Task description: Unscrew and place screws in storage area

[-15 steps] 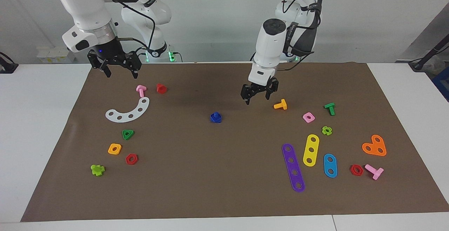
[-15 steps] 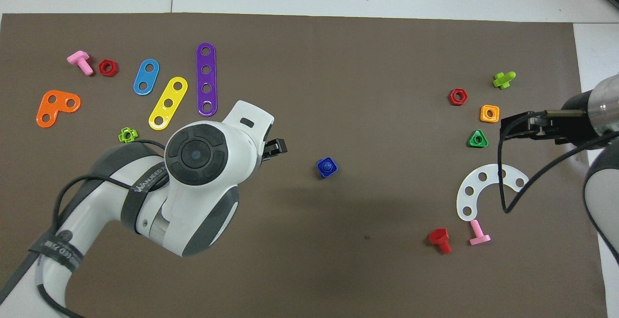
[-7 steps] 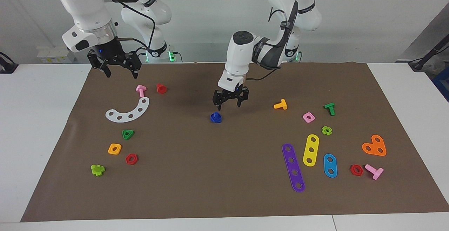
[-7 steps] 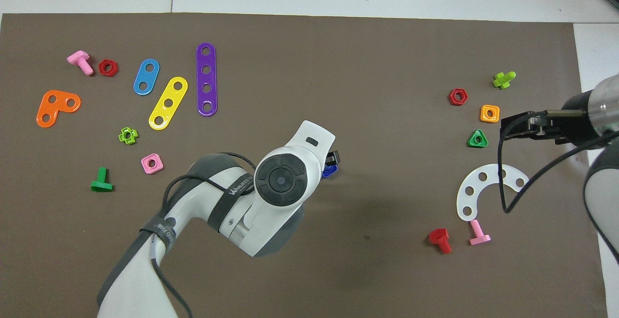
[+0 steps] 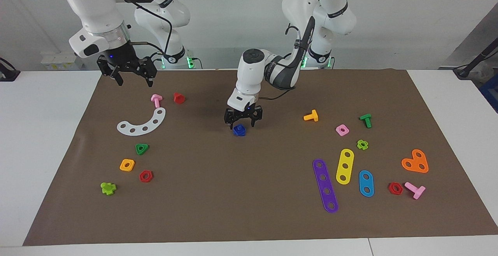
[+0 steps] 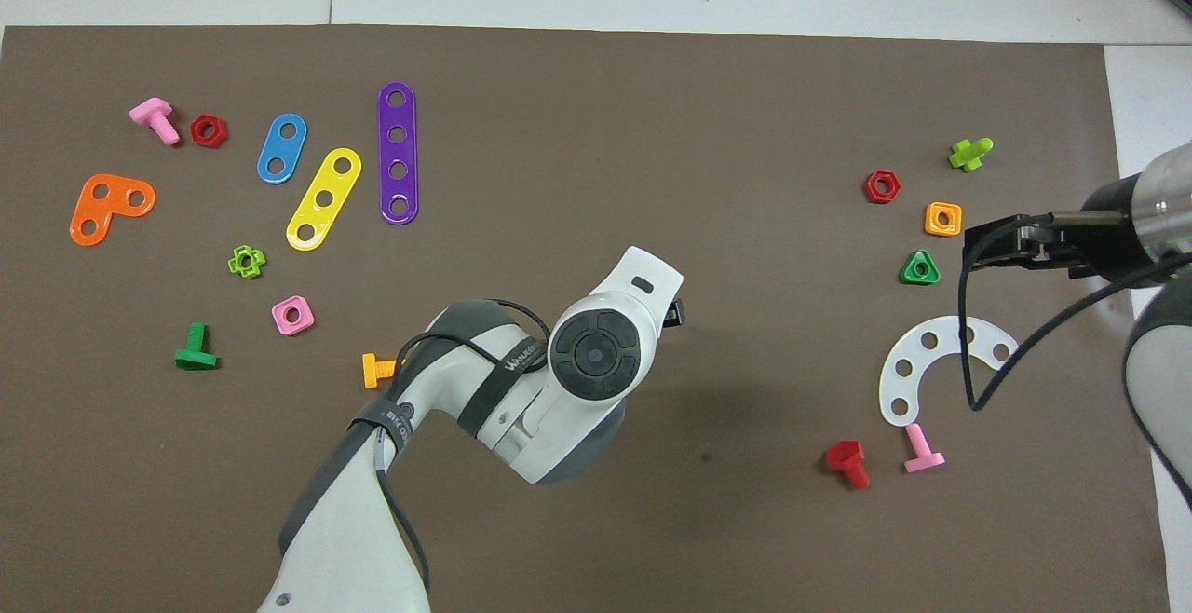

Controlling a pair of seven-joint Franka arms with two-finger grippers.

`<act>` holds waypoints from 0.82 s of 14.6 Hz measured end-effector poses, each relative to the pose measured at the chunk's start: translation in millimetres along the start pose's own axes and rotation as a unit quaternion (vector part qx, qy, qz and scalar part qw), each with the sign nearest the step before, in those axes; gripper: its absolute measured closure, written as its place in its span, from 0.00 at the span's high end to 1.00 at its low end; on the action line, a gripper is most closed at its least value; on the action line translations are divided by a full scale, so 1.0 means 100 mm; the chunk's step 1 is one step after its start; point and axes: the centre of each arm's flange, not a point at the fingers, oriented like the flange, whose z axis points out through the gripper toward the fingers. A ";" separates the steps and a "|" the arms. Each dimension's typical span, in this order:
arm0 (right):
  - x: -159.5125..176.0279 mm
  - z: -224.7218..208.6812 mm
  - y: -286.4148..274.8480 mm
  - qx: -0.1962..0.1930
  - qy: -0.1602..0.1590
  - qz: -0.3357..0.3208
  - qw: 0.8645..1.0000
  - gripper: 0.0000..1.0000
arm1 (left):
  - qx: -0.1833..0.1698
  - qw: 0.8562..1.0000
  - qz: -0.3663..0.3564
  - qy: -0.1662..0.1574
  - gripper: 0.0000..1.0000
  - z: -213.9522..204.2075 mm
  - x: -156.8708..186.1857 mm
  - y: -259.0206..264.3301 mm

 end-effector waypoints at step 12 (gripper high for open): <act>0.00 0.00 0.00 0.000 0.000 0.000 1.000 1.00 | 0.005 1.000 0.000 -0.002 0.81 0.18 -0.01 -0.03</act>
